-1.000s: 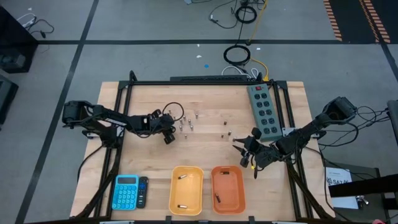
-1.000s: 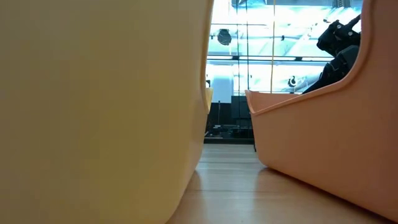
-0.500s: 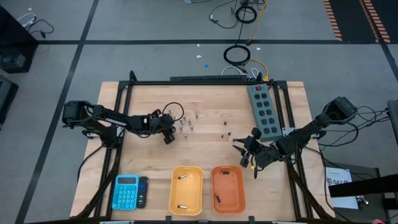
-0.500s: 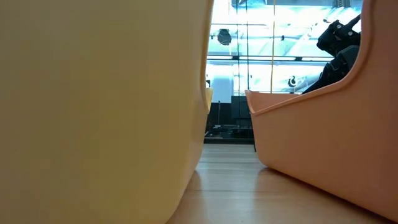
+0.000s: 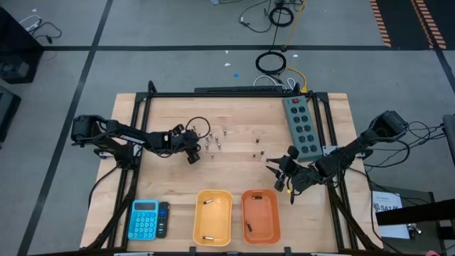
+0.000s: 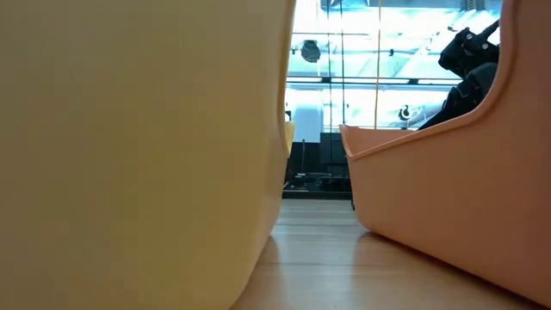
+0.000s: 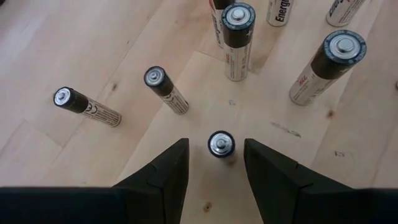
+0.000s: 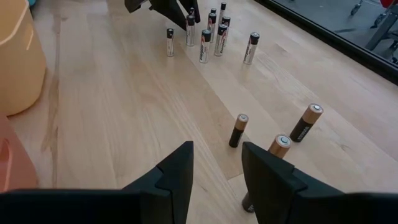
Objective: Sort batteries
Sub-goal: Put the silver battery into the yellow bin
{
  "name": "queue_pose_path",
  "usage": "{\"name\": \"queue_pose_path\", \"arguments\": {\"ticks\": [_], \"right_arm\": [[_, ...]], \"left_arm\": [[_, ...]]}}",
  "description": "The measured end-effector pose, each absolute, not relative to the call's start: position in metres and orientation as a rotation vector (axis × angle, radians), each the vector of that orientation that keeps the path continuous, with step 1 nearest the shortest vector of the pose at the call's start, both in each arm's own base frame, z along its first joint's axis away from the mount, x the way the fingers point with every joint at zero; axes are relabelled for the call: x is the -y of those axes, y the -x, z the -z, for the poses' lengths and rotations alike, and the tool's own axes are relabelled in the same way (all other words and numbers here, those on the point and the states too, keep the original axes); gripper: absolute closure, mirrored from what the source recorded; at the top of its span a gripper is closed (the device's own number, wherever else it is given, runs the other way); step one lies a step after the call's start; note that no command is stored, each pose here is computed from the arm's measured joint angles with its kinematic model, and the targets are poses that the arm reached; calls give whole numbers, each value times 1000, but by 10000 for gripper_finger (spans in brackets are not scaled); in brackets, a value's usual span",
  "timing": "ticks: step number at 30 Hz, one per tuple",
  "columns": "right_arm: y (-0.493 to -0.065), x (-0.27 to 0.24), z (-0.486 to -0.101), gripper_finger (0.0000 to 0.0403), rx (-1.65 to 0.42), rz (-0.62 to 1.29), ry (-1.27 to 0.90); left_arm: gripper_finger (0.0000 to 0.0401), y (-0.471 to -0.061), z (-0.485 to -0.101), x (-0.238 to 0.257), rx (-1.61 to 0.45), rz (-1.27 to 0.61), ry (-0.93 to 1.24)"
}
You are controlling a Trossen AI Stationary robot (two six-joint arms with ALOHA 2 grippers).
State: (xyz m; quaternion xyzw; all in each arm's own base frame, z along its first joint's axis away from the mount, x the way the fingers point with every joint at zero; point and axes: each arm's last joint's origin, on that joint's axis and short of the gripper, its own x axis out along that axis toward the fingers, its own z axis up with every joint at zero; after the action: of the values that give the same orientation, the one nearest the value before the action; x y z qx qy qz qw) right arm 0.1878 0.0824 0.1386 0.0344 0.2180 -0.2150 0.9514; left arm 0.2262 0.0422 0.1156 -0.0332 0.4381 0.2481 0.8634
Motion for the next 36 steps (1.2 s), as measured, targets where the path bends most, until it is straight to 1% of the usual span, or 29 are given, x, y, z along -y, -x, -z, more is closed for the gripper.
{"name": "queue_pose_path", "arguments": {"ticks": [28, 32, 36], "right_arm": [[-188, -82, -139, 275, -443, 438, -71], [-188, -82, -139, 275, -443, 438, -71], [-188, -82, -139, 275, -442, 438, -71]], "left_arm": [[238, -229, -118, -43, -877, -540, 63], [255, -229, -118, -43, -878, -540, 63], [294, -229, -118, -43, -880, -538, 64]]}}
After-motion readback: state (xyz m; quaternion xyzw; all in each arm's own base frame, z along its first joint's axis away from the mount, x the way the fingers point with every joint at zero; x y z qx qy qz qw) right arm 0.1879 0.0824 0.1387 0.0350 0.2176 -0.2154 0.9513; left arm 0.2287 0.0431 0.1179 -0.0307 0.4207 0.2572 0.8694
